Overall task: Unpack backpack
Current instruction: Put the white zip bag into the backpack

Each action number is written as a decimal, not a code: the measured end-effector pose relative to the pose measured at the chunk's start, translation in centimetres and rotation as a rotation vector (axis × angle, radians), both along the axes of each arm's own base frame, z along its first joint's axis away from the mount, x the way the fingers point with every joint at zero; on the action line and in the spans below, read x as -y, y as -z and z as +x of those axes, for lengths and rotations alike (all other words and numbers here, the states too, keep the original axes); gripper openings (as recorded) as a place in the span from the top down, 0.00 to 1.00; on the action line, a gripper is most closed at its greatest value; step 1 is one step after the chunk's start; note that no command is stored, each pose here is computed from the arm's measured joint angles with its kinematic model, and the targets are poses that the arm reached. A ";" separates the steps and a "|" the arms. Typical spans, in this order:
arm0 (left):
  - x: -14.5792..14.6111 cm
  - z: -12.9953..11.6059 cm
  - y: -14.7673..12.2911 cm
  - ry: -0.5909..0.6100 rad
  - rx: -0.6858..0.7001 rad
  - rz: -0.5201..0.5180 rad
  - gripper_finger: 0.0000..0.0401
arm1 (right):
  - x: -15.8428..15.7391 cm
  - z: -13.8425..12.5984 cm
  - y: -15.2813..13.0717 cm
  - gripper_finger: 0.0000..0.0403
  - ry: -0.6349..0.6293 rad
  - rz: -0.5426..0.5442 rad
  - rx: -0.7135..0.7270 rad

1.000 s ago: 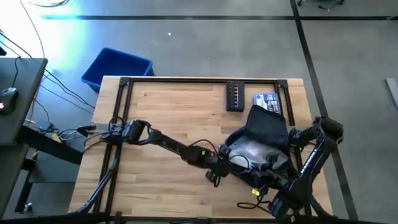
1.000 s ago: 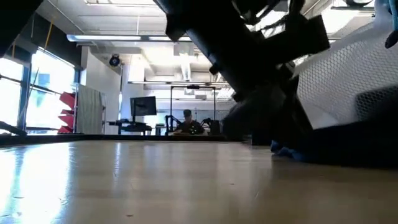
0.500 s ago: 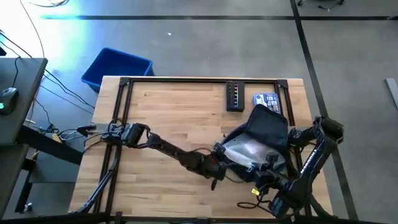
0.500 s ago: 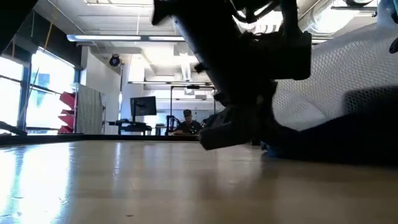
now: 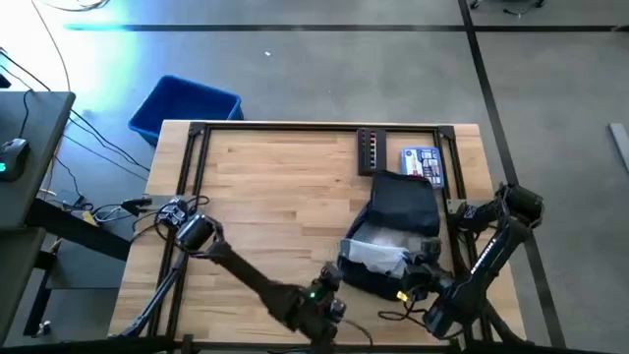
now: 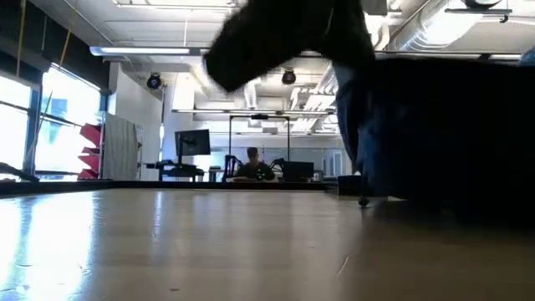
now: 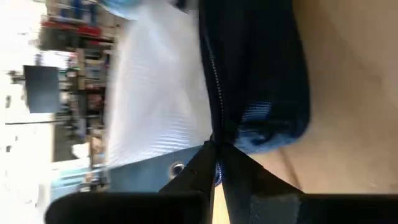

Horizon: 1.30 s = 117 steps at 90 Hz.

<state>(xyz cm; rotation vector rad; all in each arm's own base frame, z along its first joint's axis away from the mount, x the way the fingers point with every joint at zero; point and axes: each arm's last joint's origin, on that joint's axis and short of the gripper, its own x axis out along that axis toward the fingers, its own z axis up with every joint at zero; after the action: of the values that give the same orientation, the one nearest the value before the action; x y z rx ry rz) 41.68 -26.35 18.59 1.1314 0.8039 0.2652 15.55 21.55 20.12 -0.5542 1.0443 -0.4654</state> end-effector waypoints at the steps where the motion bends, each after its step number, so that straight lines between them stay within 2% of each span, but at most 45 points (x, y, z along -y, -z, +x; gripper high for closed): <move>1: 0.1 0.0 -0.2 0.000 0.006 0.001 1.00 | 0.0 0.0 0.1 0.98 -0.009 0.003 -0.005; 23: 2.2 -0.4 -3.2 0.020 0.099 -0.022 1.00 | -1.2 1.6 3.0 0.98 -0.286 0.113 -0.121; 46: 2.5 -0.6 -4.2 0.006 0.143 -0.029 1.00 | -1.2 4.0 4.7 0.98 -0.419 0.328 -0.181; 61: 2.4 -1.2 -3.8 -0.023 0.135 -0.082 1.00 | -1.4 4.7 4.0 0.97 -0.392 0.361 -0.158; 68: 2.4 -1.6 -3.4 -0.010 0.072 -0.135 1.00 | -1.5 4.9 3.5 0.95 -0.382 0.364 -0.155; 89: 2.3 -1.6 -1.7 0.096 -0.220 -0.480 0.98 | -1.4 4.7 2.2 0.77 -0.252 0.367 -0.169; 101: 1.8 -1.5 -0.9 0.112 -0.292 -0.512 0.91 | -1.4 4.8 1.9 0.64 -0.245 0.361 -0.165; 117: 1.1 -0.8 -0.8 0.103 -0.277 -0.527 0.75 | -1.3 4.7 1.9 0.50 -0.241 0.348 -0.173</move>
<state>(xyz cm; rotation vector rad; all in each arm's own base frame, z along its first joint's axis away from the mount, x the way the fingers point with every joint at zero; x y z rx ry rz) 40.85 -27.44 19.41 0.7121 0.9838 -0.1901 20.25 22.82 18.22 -0.4063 1.1755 -0.0196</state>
